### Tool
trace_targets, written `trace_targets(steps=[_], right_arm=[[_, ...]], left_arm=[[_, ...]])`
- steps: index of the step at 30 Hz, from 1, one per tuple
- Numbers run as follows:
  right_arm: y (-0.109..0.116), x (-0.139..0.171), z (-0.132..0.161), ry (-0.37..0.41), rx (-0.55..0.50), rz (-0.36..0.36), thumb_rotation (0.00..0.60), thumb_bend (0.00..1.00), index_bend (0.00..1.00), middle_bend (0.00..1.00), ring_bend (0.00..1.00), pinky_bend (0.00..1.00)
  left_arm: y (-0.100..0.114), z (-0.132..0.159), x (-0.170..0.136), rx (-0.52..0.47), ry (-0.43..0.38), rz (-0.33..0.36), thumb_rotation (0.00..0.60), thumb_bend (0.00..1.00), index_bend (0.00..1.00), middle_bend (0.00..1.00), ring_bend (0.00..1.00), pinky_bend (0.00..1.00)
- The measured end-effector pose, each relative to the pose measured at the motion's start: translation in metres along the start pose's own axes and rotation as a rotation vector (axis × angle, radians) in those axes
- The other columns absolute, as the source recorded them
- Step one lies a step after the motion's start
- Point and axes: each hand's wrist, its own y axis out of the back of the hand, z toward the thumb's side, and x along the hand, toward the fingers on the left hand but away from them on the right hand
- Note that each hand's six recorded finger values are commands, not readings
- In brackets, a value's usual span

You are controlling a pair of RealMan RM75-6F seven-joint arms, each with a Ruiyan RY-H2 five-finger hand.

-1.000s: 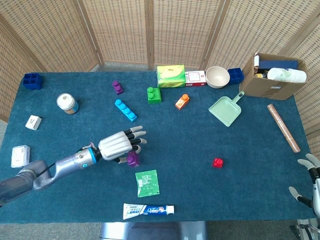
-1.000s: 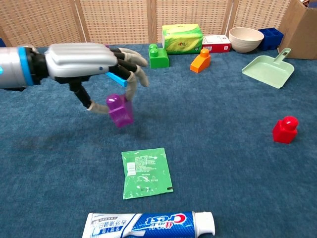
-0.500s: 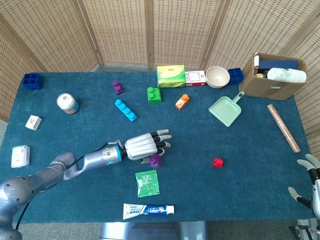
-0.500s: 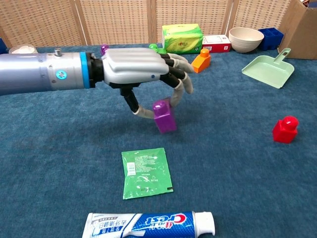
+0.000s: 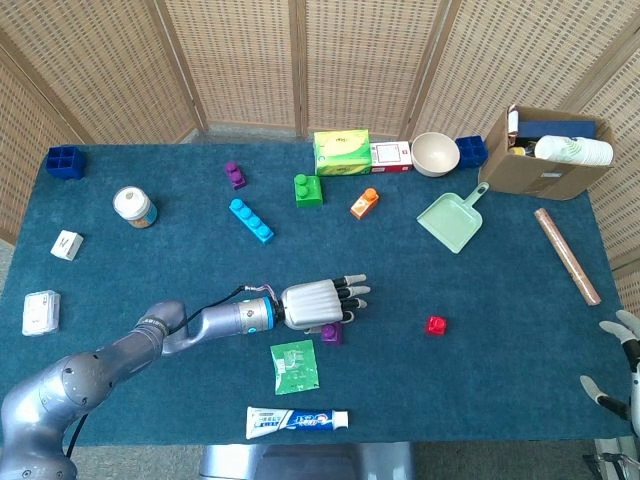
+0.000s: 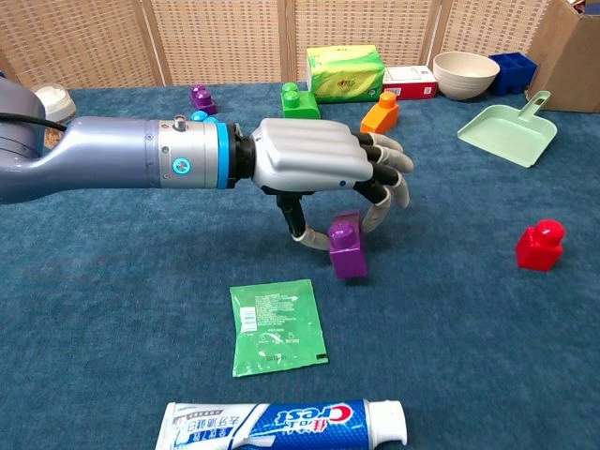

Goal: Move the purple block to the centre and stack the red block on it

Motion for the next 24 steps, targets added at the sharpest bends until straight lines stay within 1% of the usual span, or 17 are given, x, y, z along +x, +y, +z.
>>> trace_targets(steps=[2, 5, 11, 17, 24], right_arm=[[0.0, 0.0, -0.001, -0.002, -0.001, -0.002, 0.6, 0.05, 0.27, 0.2, 0.0, 0.07], [0.001, 0.001, -0.002, -0.003, -0.001, -0.007, 0.6, 0.06, 0.27, 0.2, 0.0, 0.07], [0.002, 0.001, -0.003, -0.005, -0.002, -0.01, 0.6, 0.06, 0.27, 0.2, 0.0, 0.07], [0.004, 0.001, -0.005, -0.007, -0.002, -0.017, 0.6, 0.06, 0.27, 0.2, 0.0, 0.07], [0.004, -0.001, -0.004, 0.001, -0.003, -0.016, 0.6, 0.06, 0.27, 0.2, 0.0, 0.07]], left_arm=[[-0.001, -0.001, 0.002, 0.004, 0.007, -0.01, 0.6, 0.34, 0.38, 0.14, 0.01, 0.0], [-0.002, -0.001, 0.003, 0.006, 0.016, -0.017, 0.6, 0.34, 0.27, 0.1, 0.0, 0.0], [0.002, -0.002, 0.004, 0.004, 0.032, -0.009, 0.6, 0.34, 0.14, 0.04, 0.0, 0.0], [0.007, -0.007, 0.001, 0.012, 0.051, -0.002, 0.6, 0.34, 0.12, 0.02, 0.0, 0.0], [0.023, -0.023, -0.018, -0.005, 0.106, 0.052, 0.6, 0.34, 0.11, 0.02, 0.0, 0.0]])
